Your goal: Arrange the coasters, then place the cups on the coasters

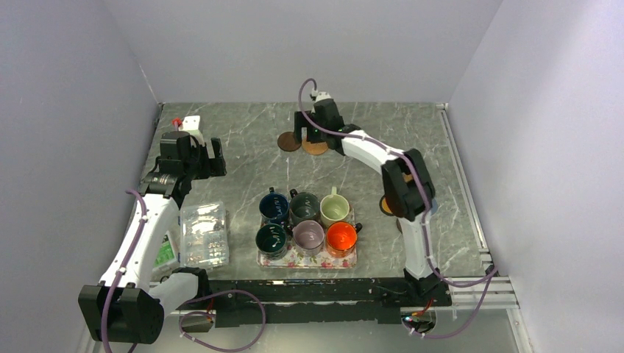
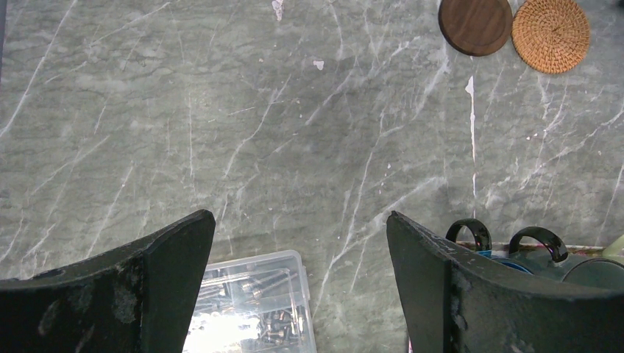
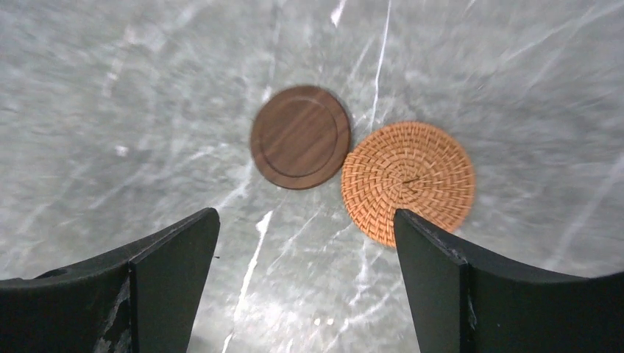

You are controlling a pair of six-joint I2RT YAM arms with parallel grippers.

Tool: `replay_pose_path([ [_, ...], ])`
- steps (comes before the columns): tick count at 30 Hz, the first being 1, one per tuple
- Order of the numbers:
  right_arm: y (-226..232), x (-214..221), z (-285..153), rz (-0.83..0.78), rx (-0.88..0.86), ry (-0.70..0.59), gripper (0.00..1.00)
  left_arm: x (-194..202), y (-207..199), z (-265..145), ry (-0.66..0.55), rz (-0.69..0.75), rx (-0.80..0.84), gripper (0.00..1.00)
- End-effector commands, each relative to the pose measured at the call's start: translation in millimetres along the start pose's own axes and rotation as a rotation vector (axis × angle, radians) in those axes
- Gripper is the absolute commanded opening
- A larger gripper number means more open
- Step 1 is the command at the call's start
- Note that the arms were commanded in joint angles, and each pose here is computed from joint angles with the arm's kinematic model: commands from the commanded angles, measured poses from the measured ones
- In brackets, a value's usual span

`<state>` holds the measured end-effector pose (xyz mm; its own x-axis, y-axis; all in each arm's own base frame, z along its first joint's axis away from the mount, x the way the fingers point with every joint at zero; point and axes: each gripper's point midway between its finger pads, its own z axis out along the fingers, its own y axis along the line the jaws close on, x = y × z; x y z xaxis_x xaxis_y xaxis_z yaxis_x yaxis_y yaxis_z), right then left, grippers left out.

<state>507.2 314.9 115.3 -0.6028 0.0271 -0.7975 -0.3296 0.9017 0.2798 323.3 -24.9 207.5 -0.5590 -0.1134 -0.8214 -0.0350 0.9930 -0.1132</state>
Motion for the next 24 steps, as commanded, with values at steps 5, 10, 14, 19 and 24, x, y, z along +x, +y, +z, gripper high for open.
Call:
replay_pose_path([
  [5,-36.9,-35.9,-113.6,-0.036,0.144,-0.056,0.95,-9.0,-1.9,-1.8,-0.023,0.012,0.006,0.94],
  [10,-80.7,16.3,-162.9,-0.024,0.290,0.059,0.99,-10.8,-0.9,-1.7,-0.027,0.013,0.000,0.94],
  [14,-121.2,55.2,-195.8,0.134,0.320,0.124,1.00,-14.7,8.1,-8.3,-0.040,0.002,-0.053,0.94],
  [19,-175.3,109.4,-221.9,0.259,0.476,0.237,1.00,-23.7,10.3,-18.9,-0.126,-0.003,-0.057,0.94],
  [24,-199.7,141.8,-230.3,0.281,0.594,0.317,1.00,-21.7,8.0,-16.1,-0.116,0.003,-0.042,0.94],
])
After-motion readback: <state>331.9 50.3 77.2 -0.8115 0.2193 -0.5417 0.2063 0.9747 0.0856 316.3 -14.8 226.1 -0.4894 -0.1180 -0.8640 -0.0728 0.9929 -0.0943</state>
